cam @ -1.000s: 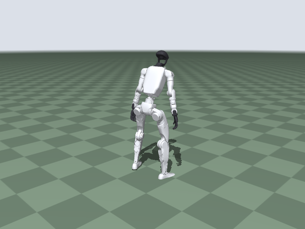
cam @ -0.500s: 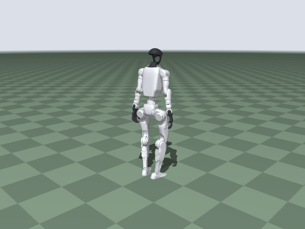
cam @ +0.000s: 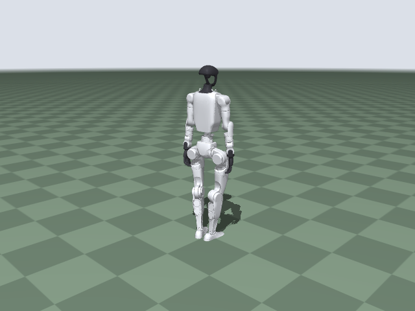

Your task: Upper body actions

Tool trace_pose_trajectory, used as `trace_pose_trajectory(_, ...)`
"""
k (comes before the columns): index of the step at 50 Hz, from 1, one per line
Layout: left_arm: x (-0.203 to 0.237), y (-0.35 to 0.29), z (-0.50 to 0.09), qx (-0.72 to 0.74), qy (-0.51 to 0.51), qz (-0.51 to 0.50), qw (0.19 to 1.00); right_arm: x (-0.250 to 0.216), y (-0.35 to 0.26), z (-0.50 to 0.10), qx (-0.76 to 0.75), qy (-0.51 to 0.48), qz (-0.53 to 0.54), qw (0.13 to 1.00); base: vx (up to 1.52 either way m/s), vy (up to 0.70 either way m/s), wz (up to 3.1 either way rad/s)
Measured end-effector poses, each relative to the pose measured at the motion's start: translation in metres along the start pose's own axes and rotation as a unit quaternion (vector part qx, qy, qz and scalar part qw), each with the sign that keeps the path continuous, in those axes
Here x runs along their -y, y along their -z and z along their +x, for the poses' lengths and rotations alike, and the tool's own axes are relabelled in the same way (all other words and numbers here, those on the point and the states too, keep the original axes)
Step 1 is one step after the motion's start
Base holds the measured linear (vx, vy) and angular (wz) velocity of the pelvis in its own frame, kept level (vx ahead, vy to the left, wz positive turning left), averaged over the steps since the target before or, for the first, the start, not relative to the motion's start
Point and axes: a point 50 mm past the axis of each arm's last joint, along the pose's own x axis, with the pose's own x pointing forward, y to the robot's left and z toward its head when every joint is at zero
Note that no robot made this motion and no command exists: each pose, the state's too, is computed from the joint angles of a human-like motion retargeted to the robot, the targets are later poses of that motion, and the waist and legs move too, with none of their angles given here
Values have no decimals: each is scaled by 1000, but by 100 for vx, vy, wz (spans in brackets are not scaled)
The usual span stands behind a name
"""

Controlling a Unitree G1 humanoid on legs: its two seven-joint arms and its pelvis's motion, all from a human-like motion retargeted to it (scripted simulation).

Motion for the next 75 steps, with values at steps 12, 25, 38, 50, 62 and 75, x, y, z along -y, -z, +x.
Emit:
trace_pose_trajectory(12, 4, 13, 2, -22, 15, -3, 1000, -2, 11, -1, -20, 0, -18, 1000, 0, 0, 0)
trace_pose_trajectory(25, 2, 12, 1, -19, 14, 1, 1000, -1, 38, -6, -79, -2, -8, 997, 0, 0, 0)
trace_pose_trajectory(38, 1, 5, 1, -7, 14, 5, 1000, 0, 25, -3, -53, -3, -1, 999, 0, 0, 0)
trace_pose_trajectory(50, 4, 3, 1, -4, 16, 6, 1000, 5, 5, -1, -14, 1, -16, 1000, -1, 6, 2)
trace_pose_trajectory(62, 5, 3, 1, -5, 25, -7, 1000, 16, -9, 0, 15, 26, -36, 999, -7, 5, -17)
trace_pose_trajectory(75, 15, -10, 0, 22, 59, -95, 993, 3, 51, -8, -71, 39, 14, 997, 2, -3, -12)
